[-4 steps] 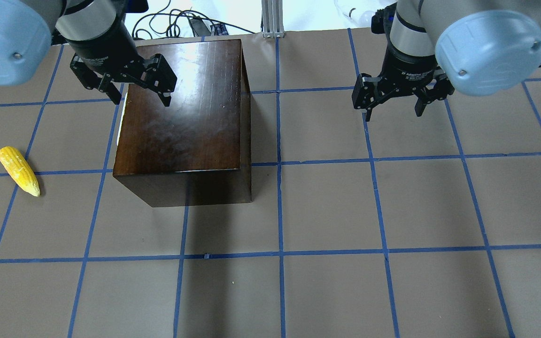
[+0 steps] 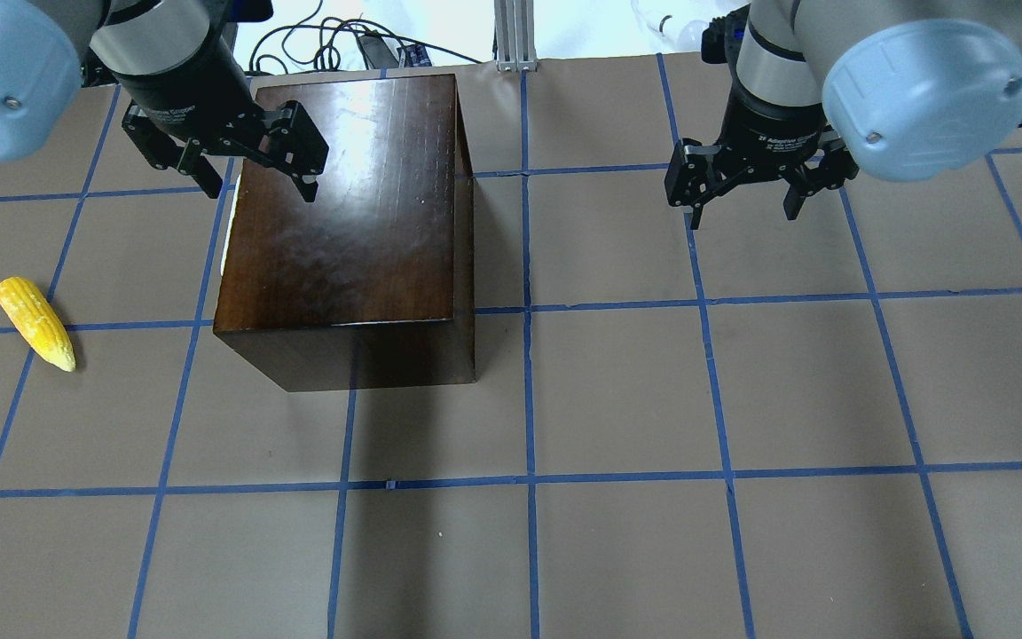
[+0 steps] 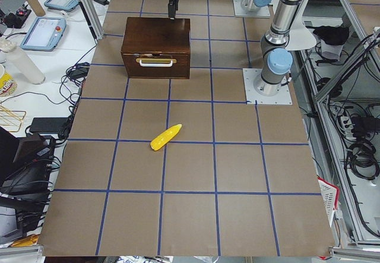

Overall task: Open drawer and put corn inside
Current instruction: 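Raise the left gripper off the box top and move it toward the drawer side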

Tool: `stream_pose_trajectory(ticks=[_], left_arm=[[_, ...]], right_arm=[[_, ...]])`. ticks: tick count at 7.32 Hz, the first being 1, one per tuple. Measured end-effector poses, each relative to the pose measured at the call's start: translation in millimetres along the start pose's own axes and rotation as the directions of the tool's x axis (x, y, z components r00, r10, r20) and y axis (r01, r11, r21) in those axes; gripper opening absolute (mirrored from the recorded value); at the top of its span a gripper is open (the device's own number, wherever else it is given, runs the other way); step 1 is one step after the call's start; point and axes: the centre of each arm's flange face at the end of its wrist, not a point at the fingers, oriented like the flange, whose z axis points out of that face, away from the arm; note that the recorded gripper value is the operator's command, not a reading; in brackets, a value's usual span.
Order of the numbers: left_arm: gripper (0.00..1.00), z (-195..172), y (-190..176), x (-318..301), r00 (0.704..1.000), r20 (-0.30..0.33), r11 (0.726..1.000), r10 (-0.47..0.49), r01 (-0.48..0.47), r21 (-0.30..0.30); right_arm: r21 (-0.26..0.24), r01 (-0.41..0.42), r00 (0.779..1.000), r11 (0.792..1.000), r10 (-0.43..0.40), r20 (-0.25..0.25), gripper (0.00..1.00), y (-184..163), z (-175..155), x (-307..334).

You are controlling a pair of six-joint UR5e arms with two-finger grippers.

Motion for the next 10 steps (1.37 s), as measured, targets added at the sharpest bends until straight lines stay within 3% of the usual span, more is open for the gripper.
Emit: stream_pose_trajectory(ticks=[3, 8, 10], left_arm=[[1.00, -7, 4, 1, 1.000, -0.001, 1.000, 0.001, -0.001, 0.010], [1.00, -8, 13, 0, 1.000, -0.003, 0.999, -0.002, 0.002, -0.035], [1.00, -10, 11, -23, 0.999, -0.004, 0.998, -0.047, 0.047, -0.048]], right_arm=[[0.000, 0.000, 1.000, 1.000, 0.000, 0.000, 1.00, 0, 0, 0], [-0.001, 0.000, 1.000, 1.000, 0.000, 0.000, 1.00, 0, 0, 0], [-0.001, 0.000, 1.000, 1.000, 0.000, 0.000, 1.00, 0, 0, 0]])
